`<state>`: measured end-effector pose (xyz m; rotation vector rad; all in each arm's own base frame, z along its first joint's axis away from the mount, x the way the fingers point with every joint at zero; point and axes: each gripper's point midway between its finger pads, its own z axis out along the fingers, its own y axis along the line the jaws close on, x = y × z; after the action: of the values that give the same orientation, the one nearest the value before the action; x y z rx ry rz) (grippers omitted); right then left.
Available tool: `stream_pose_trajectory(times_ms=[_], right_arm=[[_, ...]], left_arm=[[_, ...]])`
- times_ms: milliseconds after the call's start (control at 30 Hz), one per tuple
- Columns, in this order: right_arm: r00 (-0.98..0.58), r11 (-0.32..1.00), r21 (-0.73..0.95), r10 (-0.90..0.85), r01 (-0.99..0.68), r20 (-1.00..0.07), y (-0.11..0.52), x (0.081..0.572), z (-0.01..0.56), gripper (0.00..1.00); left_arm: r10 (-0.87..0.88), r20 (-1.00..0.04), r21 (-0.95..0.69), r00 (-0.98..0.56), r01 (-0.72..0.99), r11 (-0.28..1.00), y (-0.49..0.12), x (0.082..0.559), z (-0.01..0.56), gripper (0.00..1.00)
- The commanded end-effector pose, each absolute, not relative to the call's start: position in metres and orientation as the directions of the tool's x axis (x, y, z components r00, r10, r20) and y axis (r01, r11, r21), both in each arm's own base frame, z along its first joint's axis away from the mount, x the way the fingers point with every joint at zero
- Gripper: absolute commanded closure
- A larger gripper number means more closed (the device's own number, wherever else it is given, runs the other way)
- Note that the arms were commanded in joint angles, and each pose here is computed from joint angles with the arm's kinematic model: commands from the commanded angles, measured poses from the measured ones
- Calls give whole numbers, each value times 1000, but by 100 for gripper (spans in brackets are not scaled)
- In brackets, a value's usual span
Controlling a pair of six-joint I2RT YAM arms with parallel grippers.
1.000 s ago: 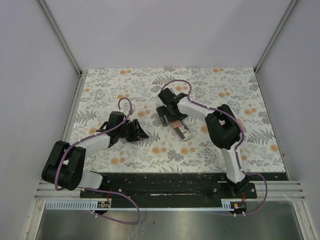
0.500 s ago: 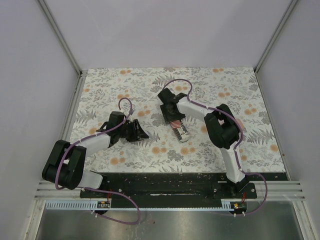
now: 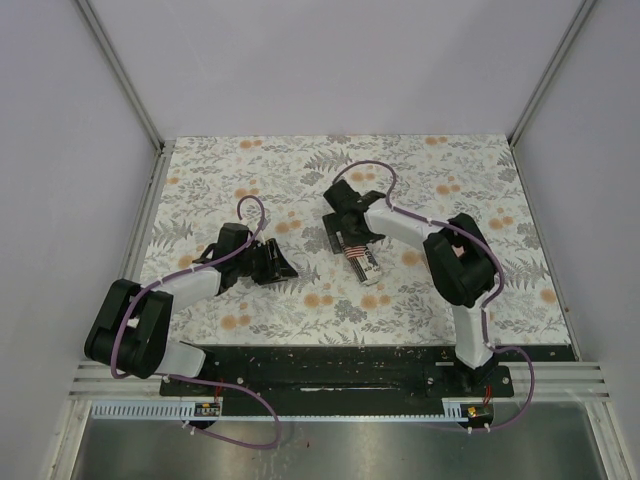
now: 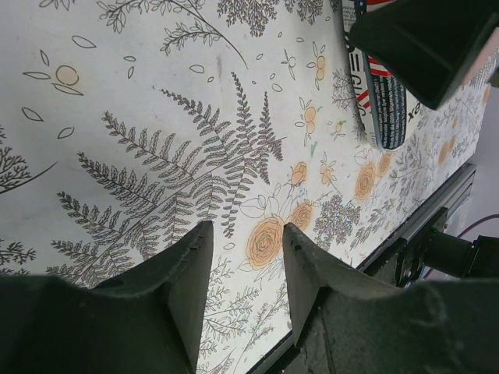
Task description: Organize the sunglasses
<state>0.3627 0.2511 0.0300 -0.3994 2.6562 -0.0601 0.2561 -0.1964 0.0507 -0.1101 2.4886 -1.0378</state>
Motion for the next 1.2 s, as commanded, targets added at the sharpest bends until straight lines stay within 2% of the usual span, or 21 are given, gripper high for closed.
stream_pose_trajectory(times_ms=[0,67,167,233,267,333,467,533,667,767,833,900,933,1000,1033,1067,1133,1167], right_arm=[[-817,964,-26,-238,-264,-526,256,360,81,1],[-806,963,4,-223,-268,-548,256,355,97,1],[-784,961,30,-206,-275,-585,254,350,125,10],[-777,962,35,-195,-269,-599,250,347,137,29],[-776,963,38,-191,-266,-601,249,345,140,42],[-780,964,48,-183,-262,-598,248,341,141,58],[-826,969,42,-186,-245,-532,247,334,109,75],[-857,970,39,-193,-240,-479,247,329,84,79],[-887,975,19,-194,-222,-420,245,324,45,79],[-898,976,0,-200,-217,-392,243,322,37,79],[-886,976,15,-189,-216,-423,243,324,53,79],[-861,975,45,-172,-219,-479,245,326,80,74],[-842,973,59,-161,-222,-515,246,328,97,69],[-811,971,84,-136,-222,-570,244,329,125,49],[-794,972,91,-122,-218,-596,242,328,137,29],[-765,973,106,-92,-206,-637,237,328,156,13],[-724,978,118,-44,-171,-689,226,325,180,0],[-699,979,129,-20,-160,-714,221,323,191,1]], left_arm=[[-228,-413,-702,-882,149,696,-199,262,61,55],[-227,-414,-704,-881,152,694,-200,263,61,55],[-225,-412,-706,-883,153,692,-201,263,62,55],[-229,-416,-707,-880,154,690,-201,264,64,55],[-230,-415,-708,-880,153,690,-201,264,64,55],[-233,-420,-709,-877,157,688,-201,264,66,55],[-237,-428,-713,-872,164,682,-203,264,71,55],[-236,-427,-713,-873,164,682,-203,263,71,55],[-233,-422,-713,-876,162,683,-204,261,69,55],[-230,-422,-712,-877,163,683,-204,260,68,55],[-230,-423,-710,-876,163,686,-203,259,69,55],[-234,-431,-707,-872,165,688,-202,260,72,55],[-234,-434,-705,-870,166,689,-201,260,73,55],[-240,-452,-703,-859,177,689,-201,261,81,55],[-245,-459,-701,-854,178,691,-200,262,83,55],[-250,-472,-699,-846,185,691,-199,262,88,55],[-262,-510,-688,-819,206,696,-196,262,102,55],[-268,-531,-680,-804,215,700,-194,262,108,53]])
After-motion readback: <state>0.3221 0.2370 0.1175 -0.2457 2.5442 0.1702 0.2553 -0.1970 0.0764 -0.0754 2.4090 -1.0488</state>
